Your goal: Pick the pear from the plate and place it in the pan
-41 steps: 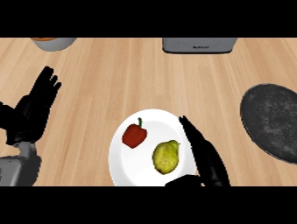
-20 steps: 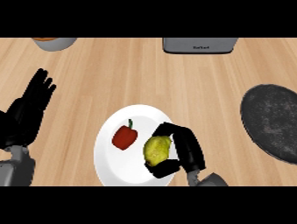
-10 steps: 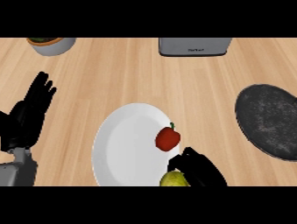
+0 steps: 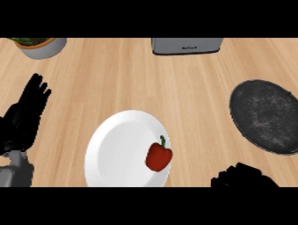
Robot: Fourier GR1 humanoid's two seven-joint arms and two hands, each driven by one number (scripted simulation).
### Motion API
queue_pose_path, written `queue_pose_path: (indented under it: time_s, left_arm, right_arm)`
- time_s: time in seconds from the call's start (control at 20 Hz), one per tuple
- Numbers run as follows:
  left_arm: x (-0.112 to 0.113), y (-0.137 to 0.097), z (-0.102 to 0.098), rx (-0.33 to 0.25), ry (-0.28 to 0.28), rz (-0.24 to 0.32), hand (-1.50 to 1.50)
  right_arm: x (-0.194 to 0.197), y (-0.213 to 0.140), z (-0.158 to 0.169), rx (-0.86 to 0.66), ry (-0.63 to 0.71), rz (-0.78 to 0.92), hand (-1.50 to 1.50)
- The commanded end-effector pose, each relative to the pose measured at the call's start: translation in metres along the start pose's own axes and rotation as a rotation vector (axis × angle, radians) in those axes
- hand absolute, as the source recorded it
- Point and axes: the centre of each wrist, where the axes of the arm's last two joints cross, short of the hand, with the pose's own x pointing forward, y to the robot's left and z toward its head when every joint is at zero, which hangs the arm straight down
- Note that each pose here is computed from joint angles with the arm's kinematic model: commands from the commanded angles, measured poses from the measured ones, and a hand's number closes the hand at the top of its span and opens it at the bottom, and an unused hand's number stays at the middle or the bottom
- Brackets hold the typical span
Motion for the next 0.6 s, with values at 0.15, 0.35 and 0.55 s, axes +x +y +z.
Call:
queue_pose_path:
  time_s: [0.15, 0.35, 0.55]
  left_arm:
    - [0.011, -0.002, -0.007, -0.018, -0.015, -0.005, 0.0]
    - [0.004, -0.015, -0.001, -0.037, -0.007, 0.008, 0.0]
    - [0.011, -0.016, -0.007, -0.038, -0.02, 0.001, 0.0]
  right_arm:
    - [0.025, -0.092, 0.041, -0.122, 0.047, 0.025, 1.5]
    - [0.013, -0.097, 0.036, -0.163, 0.119, -0.008, 1.5]
    - [-0.014, -0.092, 0.024, -0.225, 0.192, -0.03, 1.5]
